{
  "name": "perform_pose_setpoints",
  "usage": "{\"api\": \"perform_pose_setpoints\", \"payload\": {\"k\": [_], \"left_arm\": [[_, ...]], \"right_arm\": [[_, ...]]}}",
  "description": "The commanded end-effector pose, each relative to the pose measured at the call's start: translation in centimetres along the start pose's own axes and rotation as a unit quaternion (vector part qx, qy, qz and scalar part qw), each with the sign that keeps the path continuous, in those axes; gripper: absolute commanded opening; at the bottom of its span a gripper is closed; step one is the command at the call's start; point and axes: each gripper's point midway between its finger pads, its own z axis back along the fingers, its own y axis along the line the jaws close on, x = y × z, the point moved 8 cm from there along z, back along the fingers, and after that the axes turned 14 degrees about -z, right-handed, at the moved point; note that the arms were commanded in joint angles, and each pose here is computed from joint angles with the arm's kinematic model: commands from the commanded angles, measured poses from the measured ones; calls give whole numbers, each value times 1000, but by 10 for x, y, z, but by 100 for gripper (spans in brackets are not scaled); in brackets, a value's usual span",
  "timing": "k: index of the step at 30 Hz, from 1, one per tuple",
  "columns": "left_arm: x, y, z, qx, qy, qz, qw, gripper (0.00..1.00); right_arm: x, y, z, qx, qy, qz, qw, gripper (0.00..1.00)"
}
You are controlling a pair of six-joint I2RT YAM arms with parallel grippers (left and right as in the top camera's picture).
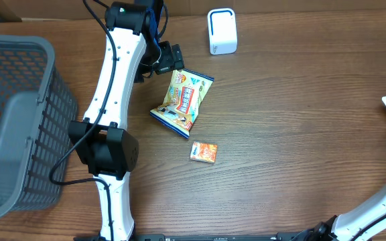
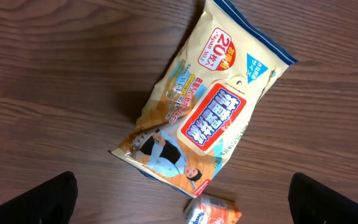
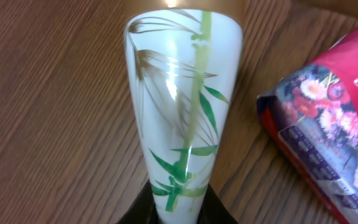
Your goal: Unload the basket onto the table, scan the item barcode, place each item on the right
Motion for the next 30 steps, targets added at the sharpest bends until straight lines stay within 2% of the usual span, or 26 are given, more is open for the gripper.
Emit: {"api": "perform_pose_setpoints", "payload": {"k": [1, 7, 8, 9, 10, 11, 18, 21, 23, 24, 25, 28, 29, 30], "left_arm": [[-2, 1, 7, -2, -7, 6, 1000, 100], [-2, 0, 7, -2, -7, 4, 1000, 100], [-2, 0, 7, -2, -7, 4, 1000, 100], [-2, 0, 7, -2, -7, 4, 1000, 100], [-2, 0, 7, -2, -7, 4, 1000, 100], [-2, 0, 7, -2, -7, 4, 1000, 100], [-2, 1, 7, -2, -7, 6, 1000, 100], [-2, 1, 7, -2, -7, 6, 1000, 100], [-2, 1, 7, -2, -7, 6, 1000, 100], [-2, 1, 7, -2, -7, 6, 1000, 100], [-2, 1, 7, -2, -7, 6, 1000, 100], [-2, 1, 7, -2, -7, 6, 1000, 100], [-2, 1, 7, -2, -7, 6, 1000, 100], [-2, 1, 7, -2, -7, 6, 1000, 100]], "right_arm": [[23, -9, 4, -2, -26, 37, 999, 13], [26, -23, 2, -17, -15, 39, 999, 25], [27, -25, 1, -20, -14, 38, 999, 35], [27, -26, 1, -22, -12, 38, 999, 56], [27, -27, 1, -24, -11, 37, 999, 72], [26, -28, 1, -26, -8, 38, 999, 80], [29, -15, 27, 3, -6, 43, 999, 89], [34, 7, 60, 77, -2, 46, 996, 100], [33, 23, 87, 152, 21, 52, 987, 100], [27, 41, 116, 254, 66, 62, 963, 100], [22, 49, 131, 308, 93, 69, 944, 100], [2, 71, 169, 453, 187, 93, 866, 100], [-4, 76, 175, 478, 208, 98, 848, 100], [-23, 87, 186, 515, 258, 110, 810, 100]]}}
